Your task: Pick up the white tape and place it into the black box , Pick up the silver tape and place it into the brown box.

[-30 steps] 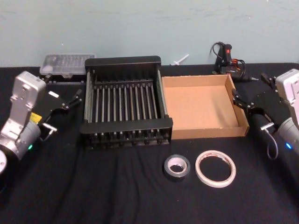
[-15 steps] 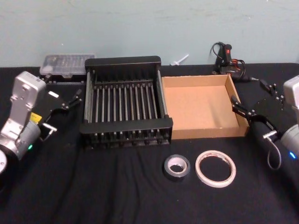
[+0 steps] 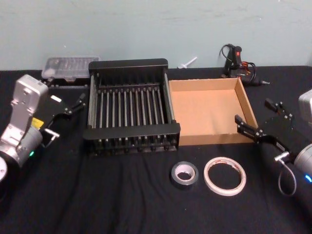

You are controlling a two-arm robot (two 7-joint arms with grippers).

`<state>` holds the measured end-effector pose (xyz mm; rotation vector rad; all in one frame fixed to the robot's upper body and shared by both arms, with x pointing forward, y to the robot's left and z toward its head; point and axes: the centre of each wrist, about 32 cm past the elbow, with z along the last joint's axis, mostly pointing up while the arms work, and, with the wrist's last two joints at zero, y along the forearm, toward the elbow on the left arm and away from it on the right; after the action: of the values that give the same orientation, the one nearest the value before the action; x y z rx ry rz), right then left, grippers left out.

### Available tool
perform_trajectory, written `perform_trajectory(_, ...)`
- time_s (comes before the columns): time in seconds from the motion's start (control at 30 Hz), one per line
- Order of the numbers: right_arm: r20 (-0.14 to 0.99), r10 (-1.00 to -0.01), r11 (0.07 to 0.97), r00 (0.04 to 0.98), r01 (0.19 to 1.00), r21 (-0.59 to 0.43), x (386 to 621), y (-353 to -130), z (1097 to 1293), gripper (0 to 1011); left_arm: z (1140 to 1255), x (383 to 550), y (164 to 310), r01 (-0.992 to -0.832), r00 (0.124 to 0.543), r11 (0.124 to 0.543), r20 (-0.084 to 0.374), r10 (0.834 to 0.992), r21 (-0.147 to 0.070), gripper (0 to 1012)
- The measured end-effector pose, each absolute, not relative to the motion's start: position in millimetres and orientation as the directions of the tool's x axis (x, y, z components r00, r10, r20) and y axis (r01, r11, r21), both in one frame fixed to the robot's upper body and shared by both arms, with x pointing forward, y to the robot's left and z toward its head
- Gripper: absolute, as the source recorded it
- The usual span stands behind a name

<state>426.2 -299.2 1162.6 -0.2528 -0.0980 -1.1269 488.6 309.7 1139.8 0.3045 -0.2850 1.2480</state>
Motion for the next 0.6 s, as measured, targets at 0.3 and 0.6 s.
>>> perform_trajectory(0.3,0.175,-0.864,0.432,0.473,0.873,-0.227,413,-298,1167.0,1002,1139.8,488.6,309.7,-0.955,0.292,0.287,0.374,0.88,0.07,1001)
perform_trajectory(0.6,0.12,-0.857,0.441,0.501,0.835,-0.329,404,-297,1168.3,1002,1139.8,488.6,309.7,-0.955,0.292,0.287,0.374,0.88,0.07,1001)
